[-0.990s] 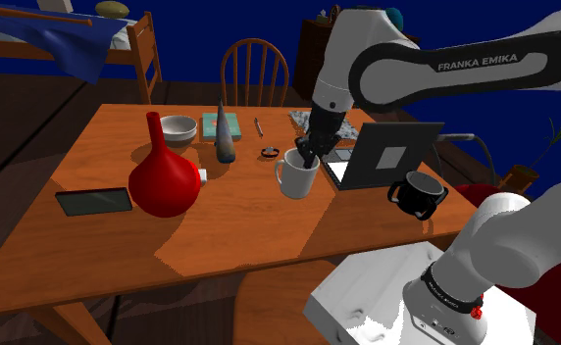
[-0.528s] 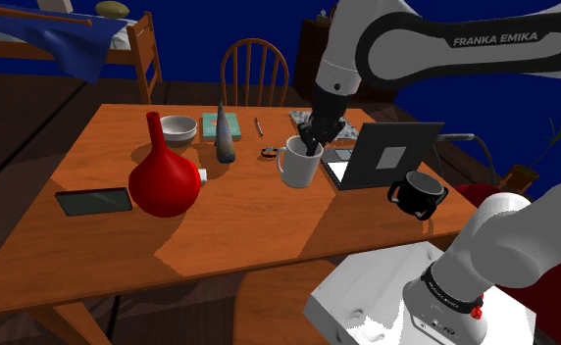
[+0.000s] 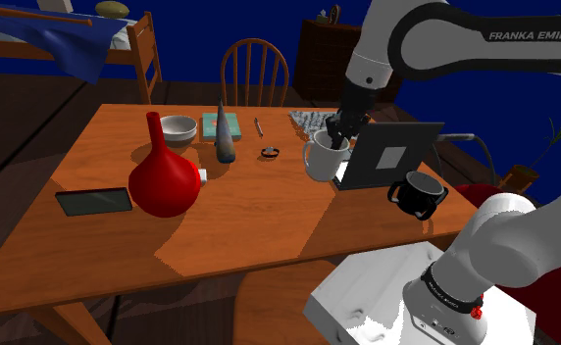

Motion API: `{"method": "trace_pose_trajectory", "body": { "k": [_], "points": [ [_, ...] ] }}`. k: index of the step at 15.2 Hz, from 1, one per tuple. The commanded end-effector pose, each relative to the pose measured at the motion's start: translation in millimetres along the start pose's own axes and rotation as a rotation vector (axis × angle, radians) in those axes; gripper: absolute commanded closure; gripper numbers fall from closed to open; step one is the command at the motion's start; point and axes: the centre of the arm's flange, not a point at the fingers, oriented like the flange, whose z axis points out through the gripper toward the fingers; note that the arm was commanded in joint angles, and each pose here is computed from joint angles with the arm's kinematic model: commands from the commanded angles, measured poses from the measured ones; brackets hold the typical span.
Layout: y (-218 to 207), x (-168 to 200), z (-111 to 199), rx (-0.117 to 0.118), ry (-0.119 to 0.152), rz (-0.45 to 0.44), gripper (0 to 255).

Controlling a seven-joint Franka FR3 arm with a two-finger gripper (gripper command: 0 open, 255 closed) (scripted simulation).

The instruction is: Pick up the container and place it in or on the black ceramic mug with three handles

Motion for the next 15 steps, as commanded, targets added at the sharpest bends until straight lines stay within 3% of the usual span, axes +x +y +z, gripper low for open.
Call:
{"method": "trace_pose_trajectory", "body": {
  "k": [1, 15],
  "points": [
    [25.8, -7.0, -3.8, 0.001, 0.000, -0.001, 255],
    [201.7, -60.1, -24.2, 0.001, 0.000, -0.001, 255]
  ]
}}
